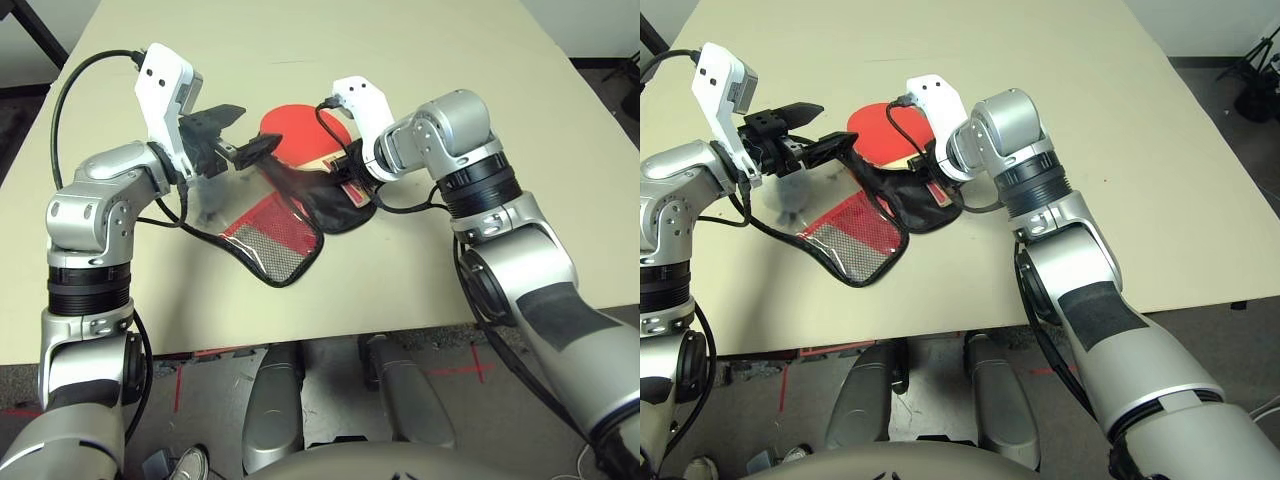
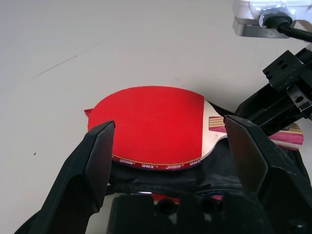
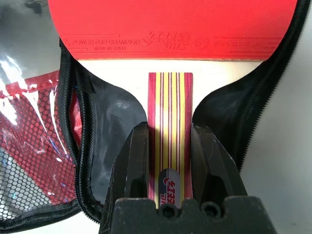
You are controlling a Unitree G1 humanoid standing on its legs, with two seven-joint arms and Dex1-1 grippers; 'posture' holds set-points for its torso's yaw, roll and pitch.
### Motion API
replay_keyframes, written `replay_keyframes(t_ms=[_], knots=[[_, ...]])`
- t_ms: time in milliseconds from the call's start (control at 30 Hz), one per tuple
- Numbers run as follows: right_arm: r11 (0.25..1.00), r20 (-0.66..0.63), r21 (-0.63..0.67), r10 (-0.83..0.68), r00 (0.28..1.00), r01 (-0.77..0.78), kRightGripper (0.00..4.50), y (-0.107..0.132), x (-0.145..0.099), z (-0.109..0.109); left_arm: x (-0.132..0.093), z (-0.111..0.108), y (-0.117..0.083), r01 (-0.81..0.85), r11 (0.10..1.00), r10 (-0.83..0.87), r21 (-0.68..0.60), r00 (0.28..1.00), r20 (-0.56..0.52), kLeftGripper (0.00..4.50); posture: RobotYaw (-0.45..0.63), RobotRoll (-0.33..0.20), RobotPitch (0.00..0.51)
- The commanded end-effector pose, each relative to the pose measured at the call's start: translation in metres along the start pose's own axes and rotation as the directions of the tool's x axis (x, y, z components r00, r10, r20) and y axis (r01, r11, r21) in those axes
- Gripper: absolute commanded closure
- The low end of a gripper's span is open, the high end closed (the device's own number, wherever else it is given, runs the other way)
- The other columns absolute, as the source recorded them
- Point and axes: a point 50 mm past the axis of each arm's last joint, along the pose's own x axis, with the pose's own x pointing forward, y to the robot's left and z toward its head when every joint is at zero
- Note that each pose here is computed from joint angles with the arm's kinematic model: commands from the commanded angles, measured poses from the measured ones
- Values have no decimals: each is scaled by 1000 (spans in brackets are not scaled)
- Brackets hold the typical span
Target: Store the ping-pong paddle in its case and zip it.
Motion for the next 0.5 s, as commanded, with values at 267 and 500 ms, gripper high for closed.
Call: replay_keyframes(t_ms=[267, 500], knots=[[1000, 28, -19, 15, 1000, -14, 2419, 2, -4, 8, -4, 2, 0, -9, 1000, 9, 13, 1000, -4, 0, 149, 0, 242], [994, 142, 33, 98, 985, -104, 26, -8, -30, 22, -7, 23, 27, -77, 993, 74, 89, 997, 30, 0, 117, 0, 230]])
